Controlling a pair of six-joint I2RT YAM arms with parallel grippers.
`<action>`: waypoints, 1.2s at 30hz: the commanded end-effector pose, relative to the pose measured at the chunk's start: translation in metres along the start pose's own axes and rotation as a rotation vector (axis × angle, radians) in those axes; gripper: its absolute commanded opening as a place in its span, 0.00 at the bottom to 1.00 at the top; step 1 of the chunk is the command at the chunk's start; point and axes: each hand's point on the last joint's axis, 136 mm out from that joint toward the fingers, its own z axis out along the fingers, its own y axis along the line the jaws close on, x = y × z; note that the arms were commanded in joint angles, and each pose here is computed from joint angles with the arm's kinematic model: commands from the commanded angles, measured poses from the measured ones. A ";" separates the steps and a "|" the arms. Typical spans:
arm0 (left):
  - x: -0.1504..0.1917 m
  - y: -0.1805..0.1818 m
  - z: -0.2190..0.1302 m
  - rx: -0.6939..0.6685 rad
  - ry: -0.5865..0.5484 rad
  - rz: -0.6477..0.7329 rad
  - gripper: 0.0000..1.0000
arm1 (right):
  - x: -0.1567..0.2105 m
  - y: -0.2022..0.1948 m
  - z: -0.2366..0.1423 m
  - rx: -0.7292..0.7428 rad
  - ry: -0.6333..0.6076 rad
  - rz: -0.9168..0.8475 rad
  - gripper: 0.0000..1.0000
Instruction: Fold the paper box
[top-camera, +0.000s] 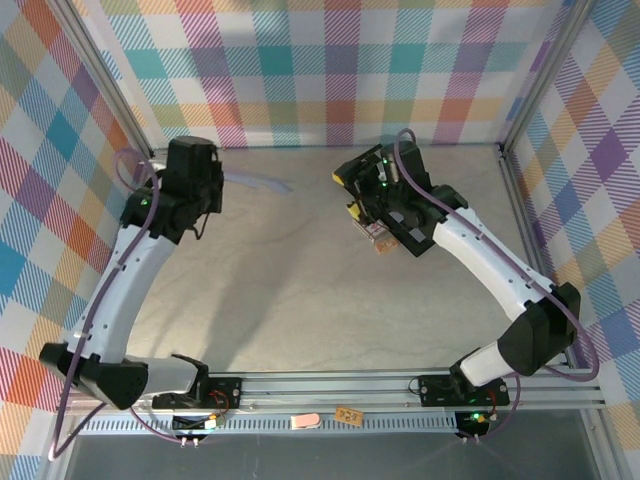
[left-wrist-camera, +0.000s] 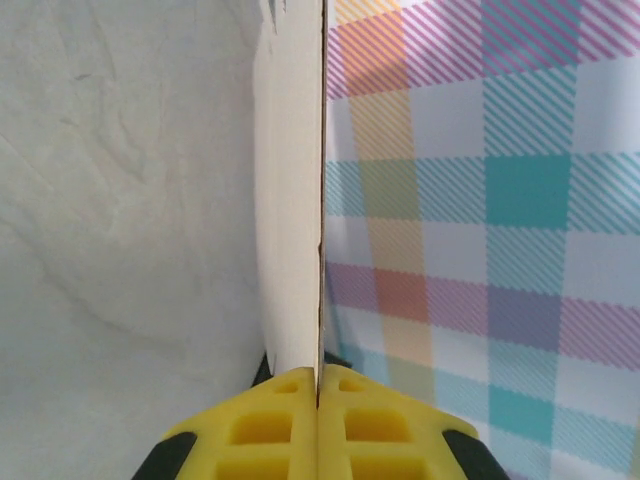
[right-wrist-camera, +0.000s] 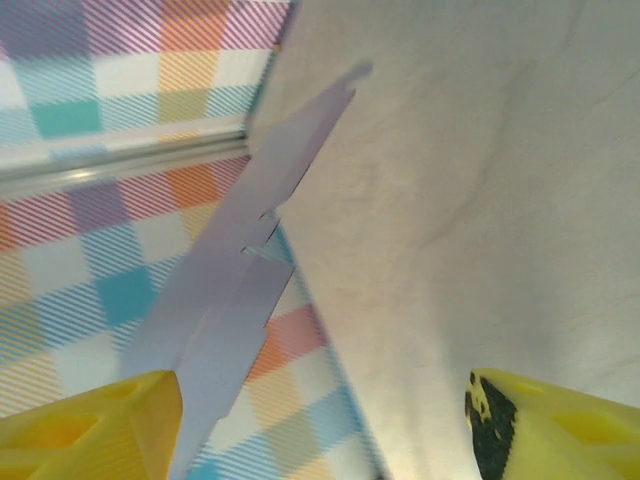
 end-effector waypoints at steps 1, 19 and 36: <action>-0.001 -0.014 0.007 0.040 -0.108 -0.150 0.00 | 0.004 0.040 0.003 -0.137 0.001 0.283 0.77; 0.051 -0.035 0.014 0.173 0.002 -0.200 0.00 | 0.033 0.095 0.068 -0.214 0.138 0.568 0.61; 0.034 -0.087 -0.058 0.456 -0.014 0.690 0.66 | -0.044 0.104 0.006 -0.226 0.087 0.574 0.00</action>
